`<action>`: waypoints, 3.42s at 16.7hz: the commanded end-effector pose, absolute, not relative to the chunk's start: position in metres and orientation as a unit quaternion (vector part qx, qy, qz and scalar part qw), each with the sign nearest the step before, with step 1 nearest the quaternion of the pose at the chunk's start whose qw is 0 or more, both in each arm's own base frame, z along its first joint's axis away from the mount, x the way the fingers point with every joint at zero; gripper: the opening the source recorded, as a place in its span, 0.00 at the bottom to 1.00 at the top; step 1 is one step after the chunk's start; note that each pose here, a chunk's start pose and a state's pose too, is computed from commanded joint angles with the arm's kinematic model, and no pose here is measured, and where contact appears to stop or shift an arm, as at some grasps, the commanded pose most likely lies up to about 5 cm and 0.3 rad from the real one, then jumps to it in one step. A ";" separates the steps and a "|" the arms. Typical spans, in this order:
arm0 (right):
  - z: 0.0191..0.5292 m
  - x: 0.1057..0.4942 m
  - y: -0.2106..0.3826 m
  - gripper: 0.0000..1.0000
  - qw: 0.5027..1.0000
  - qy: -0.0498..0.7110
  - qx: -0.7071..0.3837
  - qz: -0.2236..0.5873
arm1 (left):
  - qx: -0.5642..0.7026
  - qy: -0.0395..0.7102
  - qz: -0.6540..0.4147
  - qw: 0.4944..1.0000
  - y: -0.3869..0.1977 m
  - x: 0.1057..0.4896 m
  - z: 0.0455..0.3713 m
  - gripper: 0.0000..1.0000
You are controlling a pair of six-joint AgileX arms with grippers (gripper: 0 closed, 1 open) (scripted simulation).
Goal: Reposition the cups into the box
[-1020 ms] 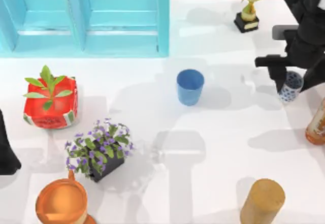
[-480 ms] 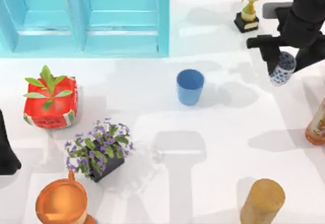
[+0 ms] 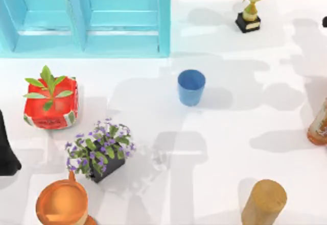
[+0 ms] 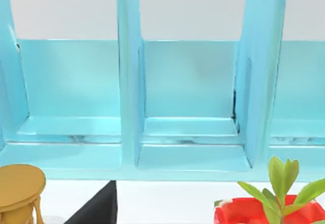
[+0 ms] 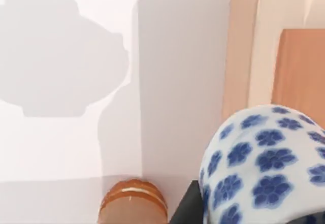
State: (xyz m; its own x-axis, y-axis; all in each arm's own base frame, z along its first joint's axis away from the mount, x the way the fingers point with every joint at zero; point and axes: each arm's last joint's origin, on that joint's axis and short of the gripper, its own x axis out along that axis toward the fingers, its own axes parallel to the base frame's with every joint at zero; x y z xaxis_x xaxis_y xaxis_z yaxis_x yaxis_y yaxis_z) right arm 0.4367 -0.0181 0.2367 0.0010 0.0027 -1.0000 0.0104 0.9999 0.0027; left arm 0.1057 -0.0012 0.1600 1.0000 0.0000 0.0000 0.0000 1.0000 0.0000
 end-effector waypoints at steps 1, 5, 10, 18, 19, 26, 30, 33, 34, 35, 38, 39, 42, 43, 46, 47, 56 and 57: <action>0.238 0.436 -0.024 0.00 0.707 0.708 0.004 -0.003 | 0.000 0.000 0.000 1.000 -0.001 0.106 0.160 1.00; 0.236 0.437 -0.024 0.00 0.705 0.710 0.003 -0.003 | 0.000 0.000 0.000 1.000 -0.001 0.106 0.160 1.00; 0.247 0.418 -0.048 0.00 0.705 0.709 0.003 -0.003 | 0.000 0.000 0.000 1.000 -0.001 0.106 0.160 1.00; 0.272 0.349 -0.106 0.00 0.705 0.709 0.003 -0.002 | 0.000 0.000 0.000 1.000 -0.001 0.106 0.160 1.00; 0.274 0.340 -0.111 0.00 0.705 0.709 0.004 -0.002 | 0.000 0.000 0.000 1.000 -0.001 0.106 0.160 1.00; 0.283 0.274 -0.138 0.00 0.705 0.709 0.005 -0.002 | 0.000 0.000 0.000 1.000 -0.001 0.106 0.160 1.00; 0.283 0.227 -0.148 0.00 0.705 0.709 0.006 -0.001 | 0.000 0.000 0.000 1.000 -0.001 0.106 0.160 1.00; 0.283 0.218 -0.149 0.00 0.705 0.709 0.006 -0.001 | 0.000 0.000 0.000 1.000 -0.001 0.106 0.160 1.00; 0.283 0.218 -0.149 0.00 0.705 0.709 0.006 -0.001 | 0.000 0.000 0.000 1.000 -0.001 0.106 0.160 1.00; 0.283 0.218 -0.149 0.00 0.705 0.709 0.006 -0.001 | 0.000 0.000 0.000 1.000 -0.001 0.106 0.160 1.00; 0.279 0.220 -0.147 0.00 0.704 0.710 0.004 0.002 | 0.000 0.000 0.000 1.000 -0.001 0.106 0.160 1.00; 0.273 0.220 -0.147 0.00 0.704 0.710 0.004 0.002 | 0.000 0.000 0.000 1.000 -0.001 0.106 0.160 1.00; 0.255 0.220 -0.148 0.00 0.706 0.709 0.004 0.001 | 0.000 0.000 0.000 1.000 -0.001 0.106 0.160 1.00; 0.250 0.220 -0.148 0.00 0.705 0.709 0.005 -0.001 | 0.000 0.000 0.000 1.000 -0.001 0.106 0.160 1.00; 0.233 0.219 -0.149 0.00 0.706 0.708 0.007 -0.004 | 0.000 0.000 0.000 1.000 -0.001 0.106 0.160 1.00; 0.226 0.218 -0.148 0.00 0.706 0.708 0.007 -0.004 | 0.000 0.000 0.000 1.000 -0.001 0.106 0.160 1.00; 0.218 0.218 -0.148 0.23 0.705 0.709 0.006 -0.001 | 0.000 0.000 0.000 1.000 -0.001 0.106 0.160 1.00; 0.218 0.218 -0.148 0.30 0.705 0.709 0.006 -0.001 | 0.000 0.000 0.000 1.000 -0.001 0.106 0.160 1.00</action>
State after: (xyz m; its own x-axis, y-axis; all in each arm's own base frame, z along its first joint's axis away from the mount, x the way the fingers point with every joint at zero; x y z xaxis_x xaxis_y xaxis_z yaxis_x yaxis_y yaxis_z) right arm 0.2177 -0.1478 0.2178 -0.0068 0.0079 -0.9999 0.0100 0.9999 0.0078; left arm 0.1057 -0.0012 0.1600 1.0000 0.0000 0.0000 0.0000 1.0000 0.0000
